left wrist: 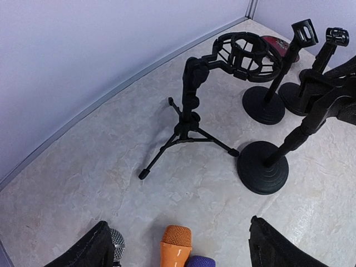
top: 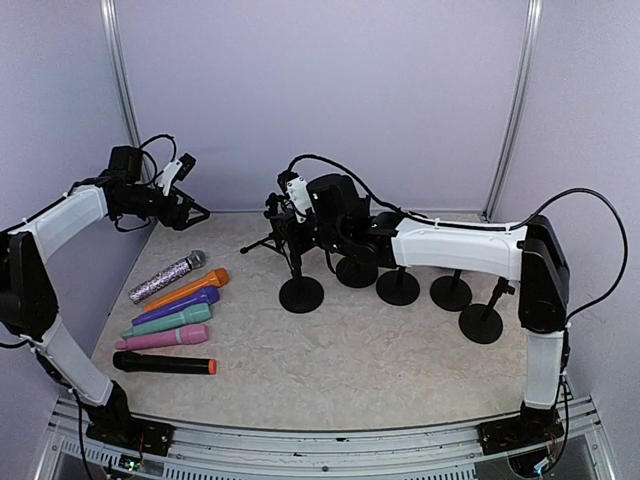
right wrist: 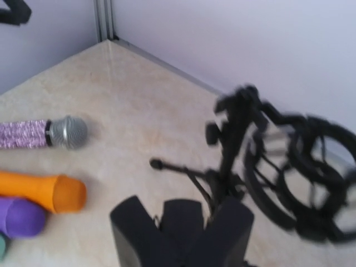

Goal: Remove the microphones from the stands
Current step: Move the microphone stand to the center of the board, then reset both arms

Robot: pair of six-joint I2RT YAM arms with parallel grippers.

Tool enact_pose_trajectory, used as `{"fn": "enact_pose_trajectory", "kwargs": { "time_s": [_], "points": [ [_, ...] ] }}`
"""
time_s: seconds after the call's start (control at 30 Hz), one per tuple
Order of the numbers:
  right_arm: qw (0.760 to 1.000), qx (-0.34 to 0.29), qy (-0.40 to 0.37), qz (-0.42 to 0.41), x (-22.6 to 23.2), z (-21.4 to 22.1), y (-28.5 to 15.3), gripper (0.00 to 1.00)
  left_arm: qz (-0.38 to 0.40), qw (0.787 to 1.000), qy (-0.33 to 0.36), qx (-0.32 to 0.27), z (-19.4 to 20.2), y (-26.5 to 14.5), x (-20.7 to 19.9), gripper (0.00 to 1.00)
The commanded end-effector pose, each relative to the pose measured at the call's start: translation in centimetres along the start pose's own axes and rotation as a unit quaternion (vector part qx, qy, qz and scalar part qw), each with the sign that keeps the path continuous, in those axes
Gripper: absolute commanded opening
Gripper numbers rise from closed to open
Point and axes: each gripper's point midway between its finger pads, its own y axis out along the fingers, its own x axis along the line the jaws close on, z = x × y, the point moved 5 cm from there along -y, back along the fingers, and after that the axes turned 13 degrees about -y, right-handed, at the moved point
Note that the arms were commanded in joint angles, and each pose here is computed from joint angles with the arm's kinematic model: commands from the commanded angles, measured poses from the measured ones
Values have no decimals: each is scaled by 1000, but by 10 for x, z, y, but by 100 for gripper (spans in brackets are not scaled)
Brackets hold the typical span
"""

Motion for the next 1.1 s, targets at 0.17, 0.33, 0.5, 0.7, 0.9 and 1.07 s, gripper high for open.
{"fn": "enact_pose_trajectory", "kwargs": {
  "time_s": [0.17, 0.33, 0.5, 0.7, 0.9, 1.07],
  "points": [
    [1000, -6, 24, 4, -6, -23, 9, 48, 7, 1000, 3, -2, 3, -7, -5, 93],
    [998, -2, 49, 33, -32, -28, -15, 100, 3, 1000, 1, -3, 6, -7, -5, 99],
    [995, -17, 72, 61, -54, -26, -61, 100, -11, 1000, -6, -7, 8, -11, -2, 99],
    [990, 2, 104, 95, -72, 30, -110, 100, -31, 999, -25, -24, 13, -21, 11, 99],
    [974, 57, 90, 199, -92, 95, -143, 100, -62, 996, -48, -29, 32, -25, 24, 99],
    [943, -5, 55, 327, -134, 138, -189, 100, -128, 989, -52, -61, 41, -29, 42, 99]
  ]
}}
